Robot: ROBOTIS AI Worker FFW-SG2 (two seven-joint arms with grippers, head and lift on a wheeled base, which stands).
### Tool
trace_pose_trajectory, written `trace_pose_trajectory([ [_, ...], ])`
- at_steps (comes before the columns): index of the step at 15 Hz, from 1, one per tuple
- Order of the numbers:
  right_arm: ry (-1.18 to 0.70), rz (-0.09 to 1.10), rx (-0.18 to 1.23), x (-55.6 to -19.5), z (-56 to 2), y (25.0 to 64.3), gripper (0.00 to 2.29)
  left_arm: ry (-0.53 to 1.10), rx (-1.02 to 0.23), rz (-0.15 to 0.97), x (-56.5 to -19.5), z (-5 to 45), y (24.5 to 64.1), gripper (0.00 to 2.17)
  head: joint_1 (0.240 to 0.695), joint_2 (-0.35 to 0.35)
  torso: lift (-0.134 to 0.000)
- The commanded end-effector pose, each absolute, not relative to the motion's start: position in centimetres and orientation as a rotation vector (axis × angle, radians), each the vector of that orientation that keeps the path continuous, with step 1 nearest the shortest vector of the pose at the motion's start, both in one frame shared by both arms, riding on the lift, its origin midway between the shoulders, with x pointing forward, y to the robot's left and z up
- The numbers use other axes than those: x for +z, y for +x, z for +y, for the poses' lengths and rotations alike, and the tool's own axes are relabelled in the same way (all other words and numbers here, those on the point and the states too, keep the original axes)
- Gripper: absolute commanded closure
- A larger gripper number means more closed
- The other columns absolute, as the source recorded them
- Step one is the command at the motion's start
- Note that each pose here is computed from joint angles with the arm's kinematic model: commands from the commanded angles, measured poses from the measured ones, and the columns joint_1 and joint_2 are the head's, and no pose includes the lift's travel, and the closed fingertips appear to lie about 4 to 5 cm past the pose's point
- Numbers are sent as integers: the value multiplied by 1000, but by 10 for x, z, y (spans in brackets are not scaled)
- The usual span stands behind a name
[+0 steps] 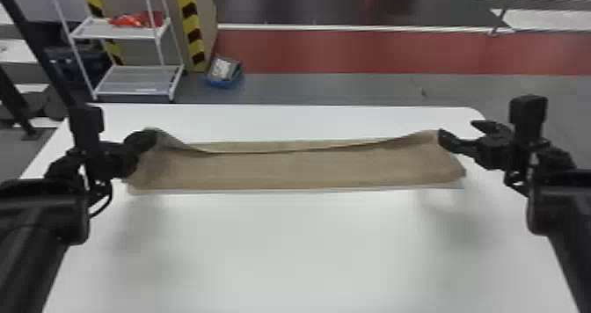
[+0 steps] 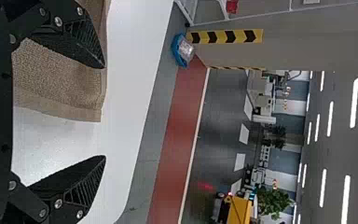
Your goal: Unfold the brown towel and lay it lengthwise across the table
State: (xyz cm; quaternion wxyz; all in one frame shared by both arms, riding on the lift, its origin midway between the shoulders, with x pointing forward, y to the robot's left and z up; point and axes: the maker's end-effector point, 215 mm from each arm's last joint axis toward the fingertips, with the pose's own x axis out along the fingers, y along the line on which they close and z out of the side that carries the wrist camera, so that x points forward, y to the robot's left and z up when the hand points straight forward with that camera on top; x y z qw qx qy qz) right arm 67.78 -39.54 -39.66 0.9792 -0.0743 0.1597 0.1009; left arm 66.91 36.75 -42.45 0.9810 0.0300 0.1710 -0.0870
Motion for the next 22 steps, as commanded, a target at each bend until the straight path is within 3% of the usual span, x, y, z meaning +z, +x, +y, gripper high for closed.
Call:
trace_pose_trajectory([
  [1, -151, 321, 200, -396, -398, 678, 221, 62, -174, 336, -422, 368, 669, 1855, 688, -22, -121],
  [2, -150, 320, 201, -396, -397, 678, 221, 85, -163, 294, -412, 369, 670, 1652, 687, -23, -121],
  [3, -150, 320, 201, -396, -397, 678, 221, 101, -144, 251, -406, 366, 670, 1234, 686, -22, -121],
  [4, -150, 320, 201, -396, -397, 678, 221, 107, -147, 252, -405, 365, 671, 653, 684, -21, -121],
  [5, -150, 320, 201, -396, -397, 678, 221, 115, -142, 270, -408, 367, 672, 343, 681, -21, -121],
  [6, -150, 321, 202, -396, -396, 678, 221, 118, -126, 302, -415, 373, 673, 275, 679, -23, -121],
  [10, -150, 317, 214, -396, -389, 679, 221, 149, -103, 390, -435, 386, 671, 259, 685, -14, -121],
  [13, -153, 311, 217, -395, -388, 679, 221, 152, -91, 393, -433, 393, 673, 262, 691, -3, -121],
  [15, -155, 308, 216, -395, -390, 678, 221, 133, -110, 387, -429, 394, 674, 427, 689, 3, -121],
  [17, -157, 305, 217, -394, -389, 679, 221, 119, -138, 385, -428, 387, 674, 458, 688, 3, -121],
  [18, -157, 305, 217, -394, -389, 679, 221, 121, -147, 386, -428, 384, 675, 596, 688, 2, -121],
  [22, -160, 301, 216, -393, -391, 678, 221, 119, -157, 399, -427, 384, 679, 599, 685, -6, -121],
])
